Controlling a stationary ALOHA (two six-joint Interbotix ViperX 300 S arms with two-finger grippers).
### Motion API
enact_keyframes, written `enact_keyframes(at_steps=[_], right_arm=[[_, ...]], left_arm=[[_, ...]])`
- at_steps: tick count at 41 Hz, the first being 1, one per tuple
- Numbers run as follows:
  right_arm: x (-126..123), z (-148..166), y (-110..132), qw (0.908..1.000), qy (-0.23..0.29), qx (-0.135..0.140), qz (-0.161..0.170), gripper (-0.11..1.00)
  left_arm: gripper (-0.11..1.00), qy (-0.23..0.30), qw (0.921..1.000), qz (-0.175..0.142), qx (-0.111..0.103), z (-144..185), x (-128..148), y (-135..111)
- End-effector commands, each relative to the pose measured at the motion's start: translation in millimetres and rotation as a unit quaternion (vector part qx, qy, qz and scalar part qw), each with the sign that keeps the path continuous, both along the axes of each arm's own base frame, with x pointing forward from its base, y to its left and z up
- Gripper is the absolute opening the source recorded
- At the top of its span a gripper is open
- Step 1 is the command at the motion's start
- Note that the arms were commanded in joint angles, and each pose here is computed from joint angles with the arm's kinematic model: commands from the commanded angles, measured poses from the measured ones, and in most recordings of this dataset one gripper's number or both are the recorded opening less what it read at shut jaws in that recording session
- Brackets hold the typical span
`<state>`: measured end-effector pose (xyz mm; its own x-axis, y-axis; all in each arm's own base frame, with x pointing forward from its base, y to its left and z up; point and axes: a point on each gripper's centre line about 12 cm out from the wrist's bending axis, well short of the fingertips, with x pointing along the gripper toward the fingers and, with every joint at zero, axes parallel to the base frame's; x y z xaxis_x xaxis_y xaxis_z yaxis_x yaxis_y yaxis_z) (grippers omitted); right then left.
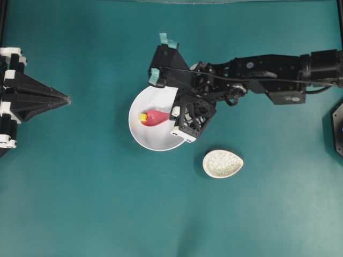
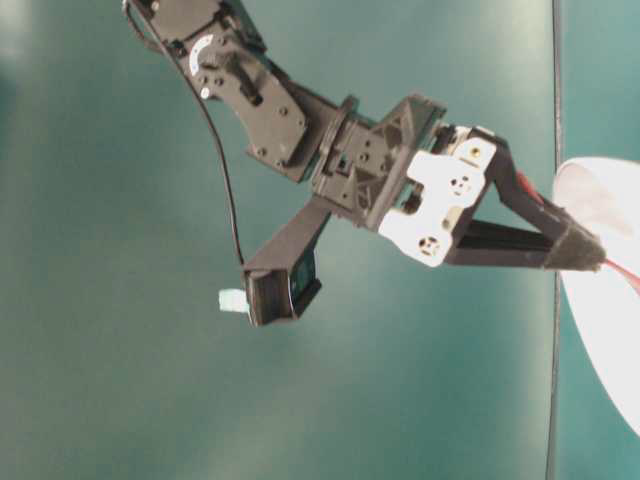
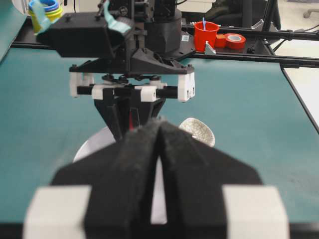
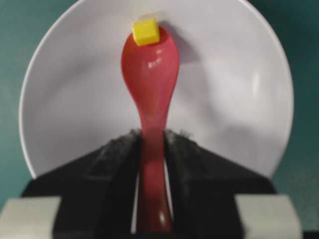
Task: Scoop the yellow hexagonal prism block from the bowl with a spoon using the right arm.
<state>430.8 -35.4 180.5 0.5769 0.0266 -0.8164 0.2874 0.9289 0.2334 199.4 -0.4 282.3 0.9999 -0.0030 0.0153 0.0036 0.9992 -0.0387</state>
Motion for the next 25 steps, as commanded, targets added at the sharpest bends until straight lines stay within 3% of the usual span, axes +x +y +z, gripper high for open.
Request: enact_keyframes(at_steps=[1,25], right_arm=[[-2,20,3,0.9992,-0.038,-0.006,0.000,0.23],[-34,12,10,0.9936,-0.111,-0.017,-0.015,0.23]], left_arm=[[-0.01,-0.004,1.0000,0.000,0.001,3,2,0],[-0.01,-0.004,1.0000,0.000,-0.003,2,2,0]])
